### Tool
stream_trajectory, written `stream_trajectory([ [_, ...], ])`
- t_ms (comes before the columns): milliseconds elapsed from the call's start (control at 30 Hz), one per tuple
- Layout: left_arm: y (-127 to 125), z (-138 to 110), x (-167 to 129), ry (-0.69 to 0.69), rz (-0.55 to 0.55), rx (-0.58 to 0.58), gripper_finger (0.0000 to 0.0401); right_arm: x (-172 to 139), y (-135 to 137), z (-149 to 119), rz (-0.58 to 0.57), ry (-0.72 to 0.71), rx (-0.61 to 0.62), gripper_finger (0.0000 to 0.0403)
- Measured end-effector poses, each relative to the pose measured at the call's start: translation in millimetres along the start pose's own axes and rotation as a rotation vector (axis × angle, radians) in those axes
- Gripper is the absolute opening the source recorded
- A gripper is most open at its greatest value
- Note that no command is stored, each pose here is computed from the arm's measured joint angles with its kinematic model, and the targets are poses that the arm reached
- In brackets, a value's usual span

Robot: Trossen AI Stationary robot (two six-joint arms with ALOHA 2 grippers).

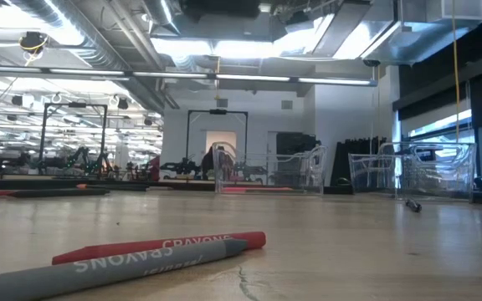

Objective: Sort crayons/erasers/pens/pencils in bins
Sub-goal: Put the red crayon into the top right transparent bin

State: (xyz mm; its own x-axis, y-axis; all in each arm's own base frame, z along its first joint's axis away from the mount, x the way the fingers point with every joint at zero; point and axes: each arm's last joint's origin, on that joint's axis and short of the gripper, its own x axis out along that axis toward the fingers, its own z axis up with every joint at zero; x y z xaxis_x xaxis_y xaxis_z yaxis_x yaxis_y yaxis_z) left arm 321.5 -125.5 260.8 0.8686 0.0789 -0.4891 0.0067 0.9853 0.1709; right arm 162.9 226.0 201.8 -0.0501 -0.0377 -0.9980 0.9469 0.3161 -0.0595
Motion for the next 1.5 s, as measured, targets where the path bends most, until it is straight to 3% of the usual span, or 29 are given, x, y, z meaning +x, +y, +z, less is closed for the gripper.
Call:
stream_trajectory([
  [233, 14.2, -5.3, -15.9, 0.107, 0.048, -0.167, 0.0080, -25.5, -11.3, 9.7, 0.157, -0.082, -0.056, 0.0095],
  [467, 38.3, -14.8, -36.8, 0.242, 0.161, -0.390, 0.0080, -41.2, -16.2, 18.8, 0.277, -0.213, -0.269, 0.0095],
  [800, 73.1, -38.4, -42.3, 0.513, 0.278, -0.696, 0.0080, -52.2, -18.9, 26.4, 0.358, -0.394, -0.444, 0.0095],
  [1000, 95.1, -47.9, -43.3, 0.600, 0.382, -0.835, 0.0080, -54.2, -18.5, 28.6, 0.368, -0.490, -0.523, 0.0095],
  [1200, 89.8, -45.7, -35.2, 0.599, 0.291, -0.822, 0.0080, -54.6, -18.1, 28.9, 0.359, -0.528, -0.595, 0.0095],
  [1300, 70.8, -44.6, -29.5, 0.603, 0.194, -0.717, 0.0080, -54.9, -18.0, 28.9, 0.354, -0.533, -0.619, 0.0095],
  [1500, 19.5, -36.3, -17.2, 0.481, -0.008, -0.546, 0.0080, -61.4, -16.4, 29.2, 0.367, -0.553, -0.656, 0.0095],
])
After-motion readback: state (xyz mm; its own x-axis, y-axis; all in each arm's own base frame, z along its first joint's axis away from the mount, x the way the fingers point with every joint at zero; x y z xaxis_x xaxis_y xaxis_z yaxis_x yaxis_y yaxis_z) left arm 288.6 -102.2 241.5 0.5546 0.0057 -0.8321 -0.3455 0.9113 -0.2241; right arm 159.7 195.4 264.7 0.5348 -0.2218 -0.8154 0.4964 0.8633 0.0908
